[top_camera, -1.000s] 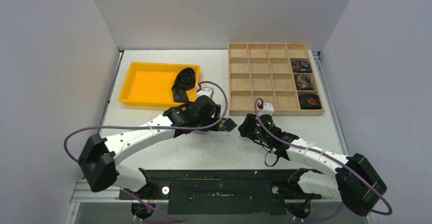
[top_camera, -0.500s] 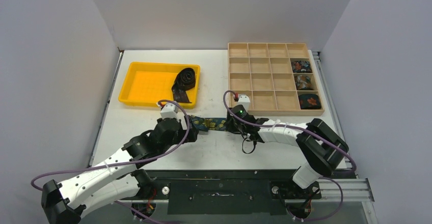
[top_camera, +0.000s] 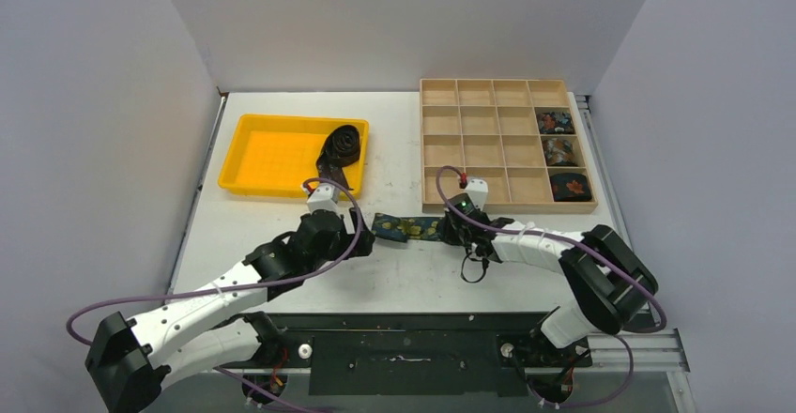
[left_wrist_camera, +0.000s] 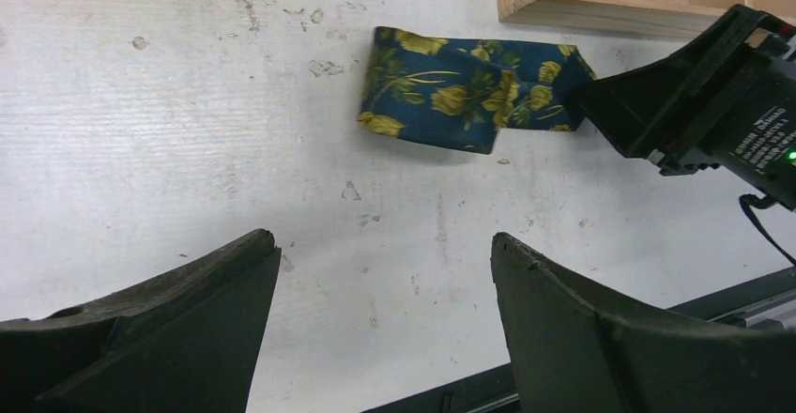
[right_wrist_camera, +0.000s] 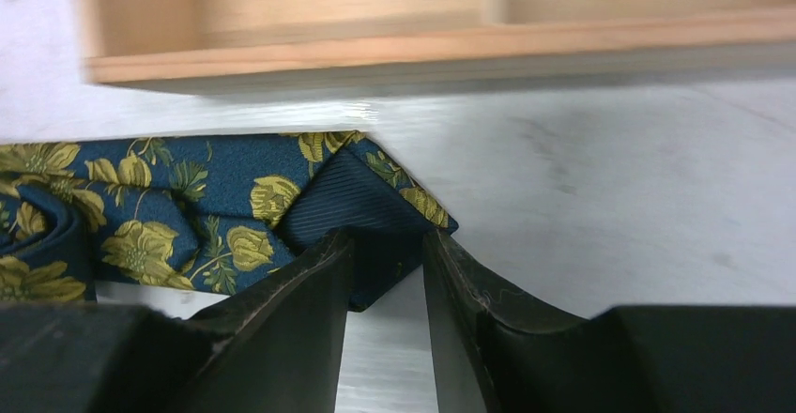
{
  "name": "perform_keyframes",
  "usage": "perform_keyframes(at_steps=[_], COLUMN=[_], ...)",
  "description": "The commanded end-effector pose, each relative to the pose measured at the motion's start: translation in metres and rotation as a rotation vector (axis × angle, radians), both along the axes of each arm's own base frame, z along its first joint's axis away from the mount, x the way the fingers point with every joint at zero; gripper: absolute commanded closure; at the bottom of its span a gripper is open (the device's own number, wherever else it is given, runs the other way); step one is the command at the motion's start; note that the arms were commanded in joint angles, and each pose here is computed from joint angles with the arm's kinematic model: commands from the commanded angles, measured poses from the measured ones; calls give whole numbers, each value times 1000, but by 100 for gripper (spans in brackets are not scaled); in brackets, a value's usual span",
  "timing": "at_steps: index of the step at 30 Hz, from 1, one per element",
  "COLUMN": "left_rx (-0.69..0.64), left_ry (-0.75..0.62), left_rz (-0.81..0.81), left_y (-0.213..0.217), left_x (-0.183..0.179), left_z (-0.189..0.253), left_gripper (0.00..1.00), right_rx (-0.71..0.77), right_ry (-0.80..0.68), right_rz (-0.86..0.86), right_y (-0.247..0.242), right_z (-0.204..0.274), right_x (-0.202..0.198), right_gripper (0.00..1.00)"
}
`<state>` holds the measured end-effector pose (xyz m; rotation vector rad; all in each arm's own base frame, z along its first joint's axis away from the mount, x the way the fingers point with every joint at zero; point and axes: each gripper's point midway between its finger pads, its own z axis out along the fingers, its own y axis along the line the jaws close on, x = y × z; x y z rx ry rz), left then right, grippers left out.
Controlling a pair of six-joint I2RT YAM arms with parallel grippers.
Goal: Roll the ties
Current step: Roll the tie at the center of the board.
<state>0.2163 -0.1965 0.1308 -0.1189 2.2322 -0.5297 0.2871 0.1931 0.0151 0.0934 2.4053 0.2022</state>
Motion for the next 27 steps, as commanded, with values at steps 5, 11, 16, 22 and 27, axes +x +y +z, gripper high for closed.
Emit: perform_keyframes(at_steps=[5, 11, 16, 22, 27], left_rx=[-83, -95, -99, -71, -60], left_ry=[-14, 5, 39, 55, 67], left_rz=[-56, -123, -226, -392, -430], left_y=[-38, -65, -94, -140, -161], left_x=[22, 30, 34, 19, 11], left_z=[16, 10, 2, -9, -27], left_gripper=[19, 19, 22, 30, 38], right_rx=[-67, -32, -17, 23, 34], right_ry=[152, 169, 148, 71, -41], right_rz=[-164, -249, -263, -209, -189], right_y=[-84, -116, -121, -110, -110], right_z=[-14, -12, -2, 37, 86], right_x=[-35, -36, -25, -8, -3], right_gripper=[64, 64, 63, 52, 44])
